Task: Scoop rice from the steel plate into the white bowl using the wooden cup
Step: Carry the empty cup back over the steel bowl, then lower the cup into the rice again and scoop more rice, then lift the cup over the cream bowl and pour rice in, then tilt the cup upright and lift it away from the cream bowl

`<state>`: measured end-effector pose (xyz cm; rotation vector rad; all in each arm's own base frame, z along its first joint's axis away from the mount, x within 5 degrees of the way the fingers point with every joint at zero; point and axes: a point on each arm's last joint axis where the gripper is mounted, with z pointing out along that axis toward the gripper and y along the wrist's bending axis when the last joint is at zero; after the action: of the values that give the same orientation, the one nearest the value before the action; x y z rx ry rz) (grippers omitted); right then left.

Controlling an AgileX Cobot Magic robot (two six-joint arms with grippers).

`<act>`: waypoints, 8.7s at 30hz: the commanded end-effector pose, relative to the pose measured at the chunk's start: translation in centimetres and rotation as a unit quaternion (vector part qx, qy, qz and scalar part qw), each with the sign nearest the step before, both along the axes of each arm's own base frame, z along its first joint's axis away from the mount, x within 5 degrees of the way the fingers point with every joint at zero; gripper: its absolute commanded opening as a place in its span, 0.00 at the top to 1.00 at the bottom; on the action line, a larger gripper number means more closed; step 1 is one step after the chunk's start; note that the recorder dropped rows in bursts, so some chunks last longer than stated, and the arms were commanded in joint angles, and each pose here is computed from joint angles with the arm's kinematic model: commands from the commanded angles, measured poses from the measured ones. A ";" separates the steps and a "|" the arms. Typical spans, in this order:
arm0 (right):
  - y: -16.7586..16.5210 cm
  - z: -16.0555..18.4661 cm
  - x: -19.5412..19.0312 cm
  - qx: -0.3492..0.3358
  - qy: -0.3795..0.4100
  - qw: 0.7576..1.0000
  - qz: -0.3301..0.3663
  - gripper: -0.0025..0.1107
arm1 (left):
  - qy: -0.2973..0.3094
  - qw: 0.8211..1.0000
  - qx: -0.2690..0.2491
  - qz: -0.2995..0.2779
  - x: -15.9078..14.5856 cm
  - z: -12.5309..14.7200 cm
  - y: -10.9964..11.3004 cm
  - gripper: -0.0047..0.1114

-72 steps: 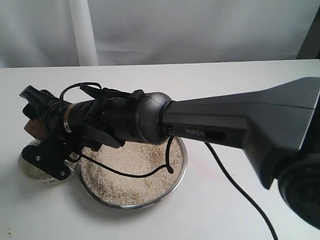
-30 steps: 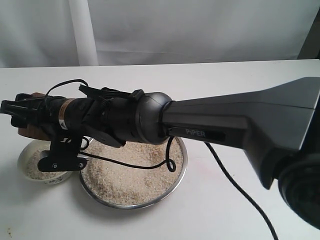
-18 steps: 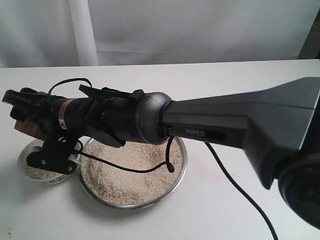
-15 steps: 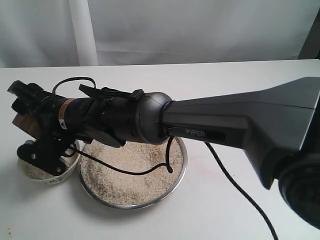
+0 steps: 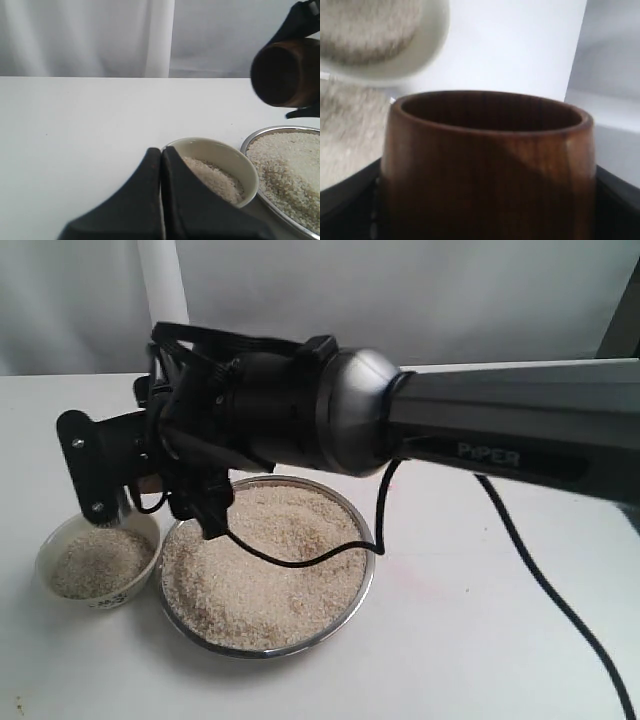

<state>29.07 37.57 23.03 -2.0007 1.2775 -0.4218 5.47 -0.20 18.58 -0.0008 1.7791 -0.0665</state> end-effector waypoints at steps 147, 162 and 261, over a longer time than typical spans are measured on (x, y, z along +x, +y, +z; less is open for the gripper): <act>-9.0 -10.7 -1.6 0.495 0.120 0.852 -0.118 0.98 | -0.005 1.000 -0.006 -0.002 0.0 0.2 0.0 0.96; -6.0 -8.0 0.0 0.444 0.120 0.882 -0.101 0.98 | -0.005 1.000 -0.006 -0.002 0.0 0.2 0.0 0.96; 5.4 -3.9 1.6 -0.105 -0.273 0.891 0.348 0.98 | -0.005 1.000 -0.006 -0.002 0.0 0.2 0.0 0.96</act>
<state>30.43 43.14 18.35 -2.1717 0.0369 -0.7539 5.47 -0.20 18.58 -0.0008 1.7791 -0.0665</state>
